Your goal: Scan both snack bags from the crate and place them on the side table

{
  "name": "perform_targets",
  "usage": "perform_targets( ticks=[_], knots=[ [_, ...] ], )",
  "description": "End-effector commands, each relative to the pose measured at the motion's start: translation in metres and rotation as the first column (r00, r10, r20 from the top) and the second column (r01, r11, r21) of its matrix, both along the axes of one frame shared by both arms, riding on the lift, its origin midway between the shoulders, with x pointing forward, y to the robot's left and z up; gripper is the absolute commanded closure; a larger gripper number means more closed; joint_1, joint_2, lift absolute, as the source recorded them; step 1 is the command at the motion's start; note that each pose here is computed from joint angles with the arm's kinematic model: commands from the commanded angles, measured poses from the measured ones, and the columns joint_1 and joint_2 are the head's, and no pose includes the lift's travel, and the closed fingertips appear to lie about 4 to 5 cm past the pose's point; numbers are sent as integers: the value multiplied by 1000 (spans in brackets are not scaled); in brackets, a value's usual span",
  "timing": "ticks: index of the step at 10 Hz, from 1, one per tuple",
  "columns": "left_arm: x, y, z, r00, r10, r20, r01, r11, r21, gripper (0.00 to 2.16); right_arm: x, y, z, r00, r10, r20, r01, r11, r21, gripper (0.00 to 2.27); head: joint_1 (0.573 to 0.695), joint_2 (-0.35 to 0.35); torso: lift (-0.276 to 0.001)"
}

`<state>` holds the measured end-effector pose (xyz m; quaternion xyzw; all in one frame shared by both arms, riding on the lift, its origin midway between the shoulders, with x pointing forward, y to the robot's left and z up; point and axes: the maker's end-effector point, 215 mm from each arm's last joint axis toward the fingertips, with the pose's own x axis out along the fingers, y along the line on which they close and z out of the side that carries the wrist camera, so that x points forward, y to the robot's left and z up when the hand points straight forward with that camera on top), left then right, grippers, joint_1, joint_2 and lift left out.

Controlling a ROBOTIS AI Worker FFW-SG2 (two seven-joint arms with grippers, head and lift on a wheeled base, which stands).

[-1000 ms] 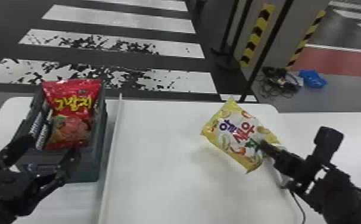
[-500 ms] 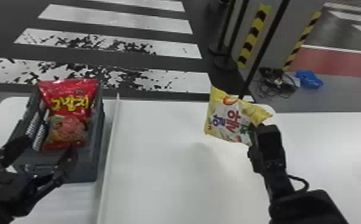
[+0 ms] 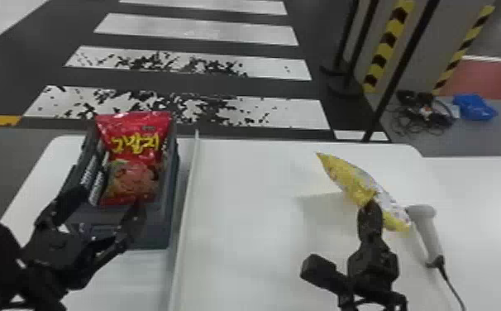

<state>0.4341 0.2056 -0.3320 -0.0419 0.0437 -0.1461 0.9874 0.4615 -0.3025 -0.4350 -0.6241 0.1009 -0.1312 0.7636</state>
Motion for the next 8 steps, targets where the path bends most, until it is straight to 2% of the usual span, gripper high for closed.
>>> perform_targets(
  ticks=[1,3,4,5,6,7,8],
  knots=[
    [0,-1,0,1000,-2,0,2,1000,-1,76,-9,-1,-11,1000,0,-27,-3,993,-119,2253,695,-118,-95],
    [0,-2,1,1000,-3,1,3,1000,-3,76,-22,22,-24,995,78,-64,-85,989,-118,2213,695,-124,-95],
    [0,-2,1,1000,-3,1,3,1000,-3,76,-28,49,-23,988,145,-55,-147,988,-43,1862,695,-115,-95],
    [0,-2,0,1000,-3,1,3,1000,-2,76,-33,79,-15,978,209,-22,-206,973,105,1251,695,-91,-95],
    [0,-3,0,1000,-4,1,4,1000,-2,76,-38,95,-2,974,226,1,-220,949,227,340,695,-51,-95],
    [0,-3,0,1000,-4,1,4,1000,-2,76,-41,91,2,981,191,-35,-175,950,260,16,695,-35,-95],
    [0,-3,0,1000,-6,1,6,1000,-2,76,-42,86,-1,982,169,-88,-139,950,279,16,695,-10,-95]
  ],
)
